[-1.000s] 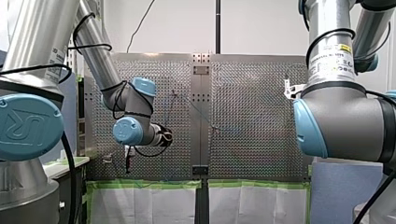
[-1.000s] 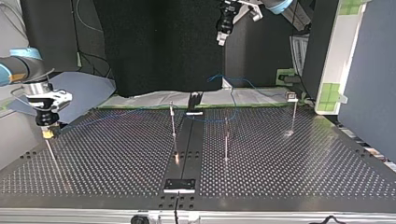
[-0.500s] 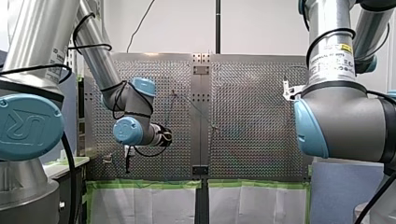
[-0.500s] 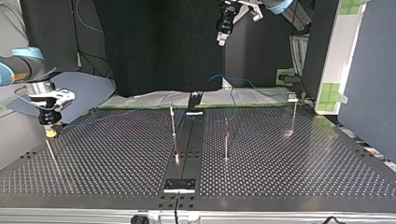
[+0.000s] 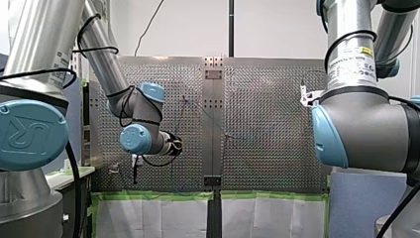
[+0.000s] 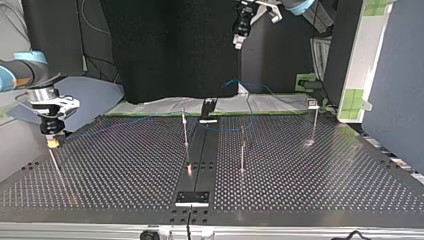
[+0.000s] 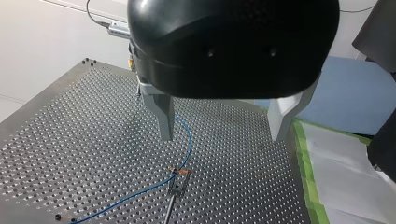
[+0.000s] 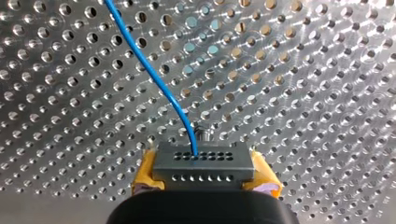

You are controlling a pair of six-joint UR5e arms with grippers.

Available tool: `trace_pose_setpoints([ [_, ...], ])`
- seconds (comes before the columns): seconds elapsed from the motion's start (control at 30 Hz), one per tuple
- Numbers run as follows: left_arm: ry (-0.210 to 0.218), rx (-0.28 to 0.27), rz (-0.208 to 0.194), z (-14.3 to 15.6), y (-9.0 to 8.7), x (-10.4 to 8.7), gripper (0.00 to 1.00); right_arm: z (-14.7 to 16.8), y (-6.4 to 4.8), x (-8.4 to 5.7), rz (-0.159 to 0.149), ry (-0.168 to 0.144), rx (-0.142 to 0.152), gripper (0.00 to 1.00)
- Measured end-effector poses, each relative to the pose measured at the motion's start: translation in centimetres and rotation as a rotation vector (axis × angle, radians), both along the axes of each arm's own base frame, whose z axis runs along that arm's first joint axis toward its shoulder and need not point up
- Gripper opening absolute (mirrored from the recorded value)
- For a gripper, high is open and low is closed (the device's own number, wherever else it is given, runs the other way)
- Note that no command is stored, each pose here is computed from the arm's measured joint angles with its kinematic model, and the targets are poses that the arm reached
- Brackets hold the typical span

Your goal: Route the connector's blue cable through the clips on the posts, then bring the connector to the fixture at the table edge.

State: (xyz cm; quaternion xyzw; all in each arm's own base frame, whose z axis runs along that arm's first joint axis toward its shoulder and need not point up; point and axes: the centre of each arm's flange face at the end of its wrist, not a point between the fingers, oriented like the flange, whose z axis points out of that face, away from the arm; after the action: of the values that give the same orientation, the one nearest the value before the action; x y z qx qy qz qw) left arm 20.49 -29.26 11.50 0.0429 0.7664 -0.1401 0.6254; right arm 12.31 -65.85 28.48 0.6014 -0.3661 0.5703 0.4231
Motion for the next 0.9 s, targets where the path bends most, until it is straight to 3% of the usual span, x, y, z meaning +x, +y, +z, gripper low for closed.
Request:
trace_pose_setpoints([
  [0.4, 0.002, 0.007, -0.002, -0.02, 0.02, -0.04, 1.00, -0.69, -0.50, -0.03, -0.001, -0.012, -0.005, 0.00],
  [0.9, 0.003, 0.013, 0.000, -0.04, 0.11, 0.02, 1.00, 0.09, -0.21, -0.04, -0.001, -0.011, -0.006, 0.00],
])
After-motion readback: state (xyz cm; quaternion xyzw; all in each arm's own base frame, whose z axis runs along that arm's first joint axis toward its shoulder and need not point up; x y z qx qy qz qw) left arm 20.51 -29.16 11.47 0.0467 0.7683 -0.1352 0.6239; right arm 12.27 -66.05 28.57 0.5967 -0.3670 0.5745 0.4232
